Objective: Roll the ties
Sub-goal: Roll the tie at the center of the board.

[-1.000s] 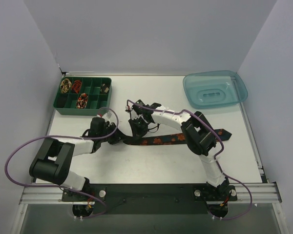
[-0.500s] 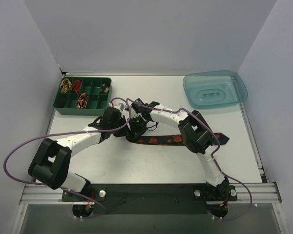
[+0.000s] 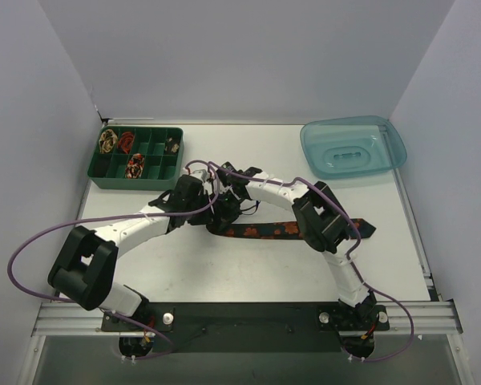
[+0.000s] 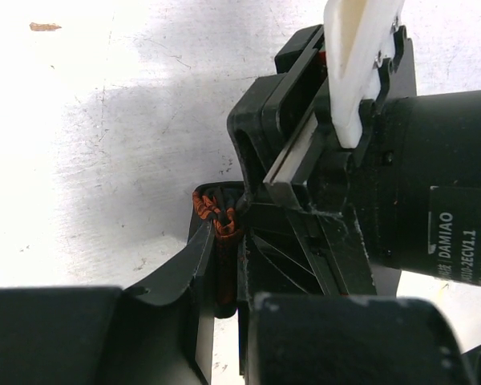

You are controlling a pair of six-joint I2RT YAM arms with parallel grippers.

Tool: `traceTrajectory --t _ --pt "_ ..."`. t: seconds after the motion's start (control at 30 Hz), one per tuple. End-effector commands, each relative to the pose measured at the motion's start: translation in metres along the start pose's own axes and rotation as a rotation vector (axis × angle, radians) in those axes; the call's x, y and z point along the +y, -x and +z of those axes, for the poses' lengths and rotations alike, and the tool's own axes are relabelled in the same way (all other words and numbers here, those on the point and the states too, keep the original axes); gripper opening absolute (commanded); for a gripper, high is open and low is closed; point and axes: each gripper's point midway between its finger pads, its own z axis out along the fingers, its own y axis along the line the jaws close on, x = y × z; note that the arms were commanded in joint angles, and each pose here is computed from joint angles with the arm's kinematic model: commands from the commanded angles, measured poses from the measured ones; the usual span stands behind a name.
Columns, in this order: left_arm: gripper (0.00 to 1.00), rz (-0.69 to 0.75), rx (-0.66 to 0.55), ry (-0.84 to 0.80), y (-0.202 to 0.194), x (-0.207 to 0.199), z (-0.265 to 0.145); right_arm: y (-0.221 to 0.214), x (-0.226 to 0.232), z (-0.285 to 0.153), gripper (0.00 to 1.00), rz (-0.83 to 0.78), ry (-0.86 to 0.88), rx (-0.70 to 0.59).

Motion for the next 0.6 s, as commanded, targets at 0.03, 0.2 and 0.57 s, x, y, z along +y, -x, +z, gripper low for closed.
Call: traceTrajectory --t 0.03,0.2,0.57 --pt "0.00 0.034 -0.043 -0.017 0.019 -0.017 -0.006 0.011 0.006 -0.017 0.01 0.003 0.019 -0.047" --pt "0.00 0.078 -0.044 0.088 0.022 0.002 -0.015 0.022 0.007 -0.056 0.01 0.009 0.028 -0.124" --pt "0.00 0.186 -0.007 0.363 0.020 0.052 -0.037 0.020 -0.045 -0.099 0.02 0.086 -0.074 -0.202"
